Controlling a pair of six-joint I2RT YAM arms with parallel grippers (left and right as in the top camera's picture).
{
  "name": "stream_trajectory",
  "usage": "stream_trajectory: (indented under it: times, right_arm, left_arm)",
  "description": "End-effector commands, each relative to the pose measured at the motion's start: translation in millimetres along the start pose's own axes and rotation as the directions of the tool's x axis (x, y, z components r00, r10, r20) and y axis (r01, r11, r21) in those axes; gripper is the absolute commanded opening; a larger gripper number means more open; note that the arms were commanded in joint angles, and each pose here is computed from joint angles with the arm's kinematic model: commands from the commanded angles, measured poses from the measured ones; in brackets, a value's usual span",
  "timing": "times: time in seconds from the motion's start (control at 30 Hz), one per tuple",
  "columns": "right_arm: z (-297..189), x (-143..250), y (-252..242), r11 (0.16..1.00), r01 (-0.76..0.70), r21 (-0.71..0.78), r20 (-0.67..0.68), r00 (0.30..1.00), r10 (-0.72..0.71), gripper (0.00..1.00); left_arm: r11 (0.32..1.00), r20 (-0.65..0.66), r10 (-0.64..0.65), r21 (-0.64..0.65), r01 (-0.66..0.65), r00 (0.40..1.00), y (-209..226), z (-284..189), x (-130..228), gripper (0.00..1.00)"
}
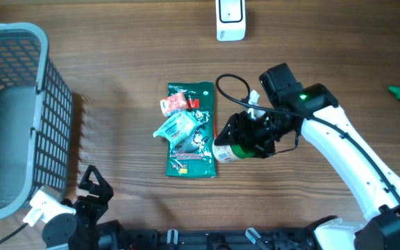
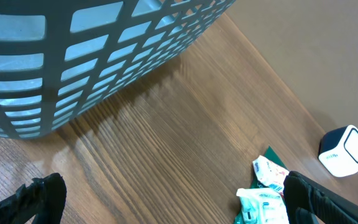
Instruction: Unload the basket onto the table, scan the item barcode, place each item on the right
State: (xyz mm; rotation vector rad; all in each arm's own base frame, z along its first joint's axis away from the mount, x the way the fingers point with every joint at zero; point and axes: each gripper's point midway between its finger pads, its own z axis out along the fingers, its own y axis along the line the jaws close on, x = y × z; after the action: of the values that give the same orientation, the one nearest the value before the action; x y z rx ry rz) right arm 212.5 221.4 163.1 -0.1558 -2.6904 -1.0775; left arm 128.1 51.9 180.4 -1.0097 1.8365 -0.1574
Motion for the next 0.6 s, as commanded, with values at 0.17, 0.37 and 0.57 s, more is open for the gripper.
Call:
stream_trajectory:
  times: [0.17, 0.37, 0.57]
  right_arm:
    - [-4.6, 1.3, 16.0, 0.996, 0.067, -0.064, 0.014, 0.998, -0.066, 0.43]
    - [-4.6, 1.3, 16.0, 0.996, 0.066, -0.064, 0.014, 0.998, -0.065, 0.43]
    - [-4.6, 1.3, 16.0, 0.996, 0.067, -0.064, 0.014, 0.998, -0.066, 0.43]
  left_arm:
    - [1.000, 0.009, -0.007, -0.011, 0.007, 1.000, 2.2, 0.4, -1.2, 1.00]
    - [1.000, 0.009, -0.007, -0.011, 0.007, 1.000, 2.2, 0.4, -1.2, 1.00]
    - [1.000, 0.009, -0.007, -0.011, 0.007, 1.000, 2.2, 0.4, -1.2, 1.00]
